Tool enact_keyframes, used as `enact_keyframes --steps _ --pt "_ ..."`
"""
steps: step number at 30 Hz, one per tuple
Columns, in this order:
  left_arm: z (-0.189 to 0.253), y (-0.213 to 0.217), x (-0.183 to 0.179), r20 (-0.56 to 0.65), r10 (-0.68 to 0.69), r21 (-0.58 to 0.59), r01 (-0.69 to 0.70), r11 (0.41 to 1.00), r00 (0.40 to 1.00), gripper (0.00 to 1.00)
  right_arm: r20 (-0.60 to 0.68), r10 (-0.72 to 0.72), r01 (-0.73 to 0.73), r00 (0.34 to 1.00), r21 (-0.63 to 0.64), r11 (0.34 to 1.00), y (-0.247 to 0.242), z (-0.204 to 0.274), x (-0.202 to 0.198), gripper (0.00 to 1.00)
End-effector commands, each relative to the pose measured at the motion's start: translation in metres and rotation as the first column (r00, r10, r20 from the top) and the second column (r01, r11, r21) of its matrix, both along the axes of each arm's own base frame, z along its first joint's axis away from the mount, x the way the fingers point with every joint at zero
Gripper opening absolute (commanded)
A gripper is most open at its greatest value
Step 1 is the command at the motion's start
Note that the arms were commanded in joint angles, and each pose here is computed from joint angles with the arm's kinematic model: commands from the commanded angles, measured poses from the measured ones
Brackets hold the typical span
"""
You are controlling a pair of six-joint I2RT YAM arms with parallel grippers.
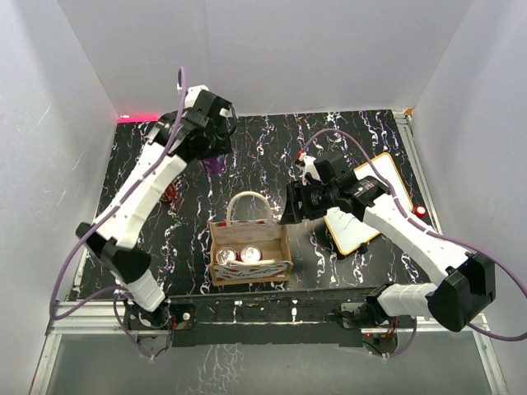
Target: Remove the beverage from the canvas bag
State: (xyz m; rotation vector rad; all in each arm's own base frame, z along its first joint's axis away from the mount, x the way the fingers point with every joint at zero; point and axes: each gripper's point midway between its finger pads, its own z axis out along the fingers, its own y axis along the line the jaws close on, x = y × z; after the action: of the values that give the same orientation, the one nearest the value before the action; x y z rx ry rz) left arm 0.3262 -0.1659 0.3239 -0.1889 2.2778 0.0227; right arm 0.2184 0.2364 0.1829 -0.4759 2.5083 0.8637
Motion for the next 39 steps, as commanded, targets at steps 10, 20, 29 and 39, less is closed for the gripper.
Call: enact_keyframes --steps 10,20,29,39 --pt "-0.072 0.042 0.128 -0.037 0.288 -0.127 -0.291 0.948 0.957 0.00 0.275 0.087 -0.109 0.957 0.066 0.992 0.009 0.050 0.020 0.90" --pt "-0.139 0.094 0.171 -0.117 0.356 -0.071 -0.365 0.928 0.927 0.00 0.283 0.075 -0.080 0.956 0.007 0.997 0.007 0.042 0.037 0.94" --pt "-0.172 0.111 0.191 -0.162 0.348 -0.048 -0.360 0.932 0.923 0.00 0.257 0.097 -0.081 0.961 -0.073 0.994 0.006 0.035 0.053 0.94" --pt "-0.193 0.121 0.200 -0.191 0.340 -0.031 -0.351 0.936 0.921 0.00 0.255 0.079 -0.058 0.964 -0.091 0.994 0.004 0.032 0.060 0.95"
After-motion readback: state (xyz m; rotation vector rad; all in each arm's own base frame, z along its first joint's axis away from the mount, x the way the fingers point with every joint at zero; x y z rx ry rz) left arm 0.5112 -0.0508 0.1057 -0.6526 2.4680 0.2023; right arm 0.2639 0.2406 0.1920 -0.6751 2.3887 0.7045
